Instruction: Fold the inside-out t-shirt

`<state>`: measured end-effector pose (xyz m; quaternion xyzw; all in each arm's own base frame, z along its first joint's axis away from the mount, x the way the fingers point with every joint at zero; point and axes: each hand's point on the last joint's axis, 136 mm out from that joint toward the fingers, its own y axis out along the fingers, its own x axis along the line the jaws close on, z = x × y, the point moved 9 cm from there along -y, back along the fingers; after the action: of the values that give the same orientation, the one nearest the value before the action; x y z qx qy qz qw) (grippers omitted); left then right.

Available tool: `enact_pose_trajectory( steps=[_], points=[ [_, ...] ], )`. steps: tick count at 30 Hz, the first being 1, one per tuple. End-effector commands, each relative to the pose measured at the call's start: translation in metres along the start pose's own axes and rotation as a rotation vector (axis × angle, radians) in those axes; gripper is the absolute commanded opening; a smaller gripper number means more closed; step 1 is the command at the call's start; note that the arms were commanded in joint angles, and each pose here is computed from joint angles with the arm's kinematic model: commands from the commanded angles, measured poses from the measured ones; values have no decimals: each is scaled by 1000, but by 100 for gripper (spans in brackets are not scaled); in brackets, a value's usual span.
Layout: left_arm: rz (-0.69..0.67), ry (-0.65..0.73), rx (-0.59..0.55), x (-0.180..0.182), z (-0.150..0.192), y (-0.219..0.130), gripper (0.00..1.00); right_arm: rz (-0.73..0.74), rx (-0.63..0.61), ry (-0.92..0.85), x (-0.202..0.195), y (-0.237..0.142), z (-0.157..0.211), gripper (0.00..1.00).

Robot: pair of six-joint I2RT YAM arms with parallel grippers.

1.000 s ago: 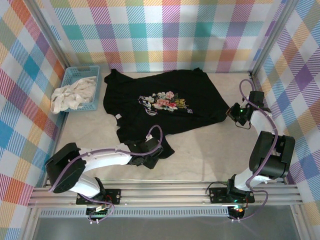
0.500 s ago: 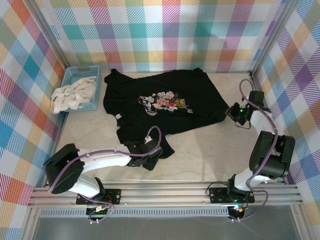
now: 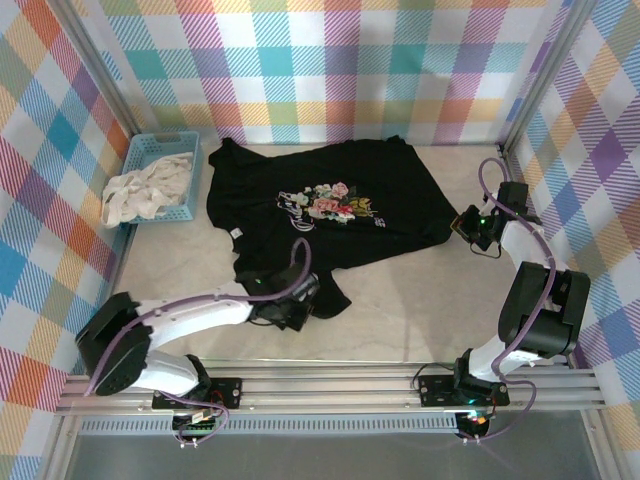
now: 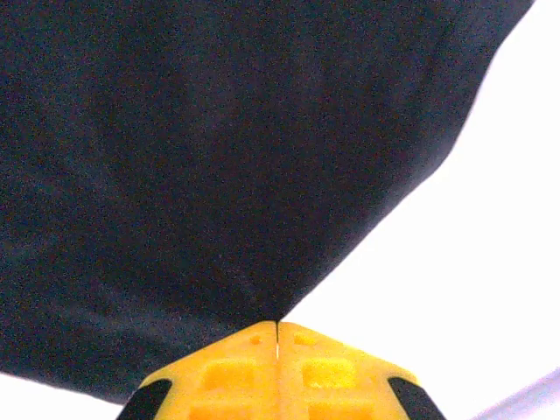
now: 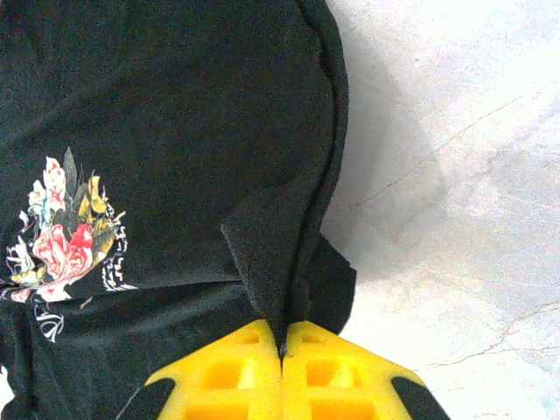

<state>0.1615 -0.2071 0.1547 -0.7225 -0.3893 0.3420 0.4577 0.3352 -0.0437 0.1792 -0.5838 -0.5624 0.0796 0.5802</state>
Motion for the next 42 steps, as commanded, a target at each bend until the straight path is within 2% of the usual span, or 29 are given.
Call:
enact_pose_trajectory(
  steps=[1,3,8,13,19,24,27,30,32,36,39,42],
  points=[
    [197,-103,-32,6,-18,-26,0,-29,8,-36,4,2,1,4],
    [226,-160,-49,18,-27,-31,0,-29,8,-38,4,2,1,4],
    [110,-155,-35,30,-36,-24,0,-28,11,-39,4,3,1,4],
    [100,-298,-141,59,-65,-11,0,-32,21,-32,3,5,1,4],
    [-2,-381,-147,98,-105,30,15,-45,28,-26,3,8,1,4],
    [-73,-417,-172,113,-122,39,39,-55,38,-24,3,10,2,4],
    [-117,-420,-218,111,-111,20,48,-52,36,-27,3,10,3,4],
    [-147,-375,-263,94,-85,-6,55,-53,39,-28,3,11,3,4],
    [-151,-354,-243,81,-64,-13,58,-52,41,-28,3,12,2,4],
    [-56,-392,-146,67,-33,0,59,-52,43,-28,4,13,2,4],
    [9,-426,-119,62,-30,13,59,-54,46,-30,4,14,2,4],
    [9,-430,-100,62,-30,21,59,-51,48,-35,5,13,3,4]
  ],
)
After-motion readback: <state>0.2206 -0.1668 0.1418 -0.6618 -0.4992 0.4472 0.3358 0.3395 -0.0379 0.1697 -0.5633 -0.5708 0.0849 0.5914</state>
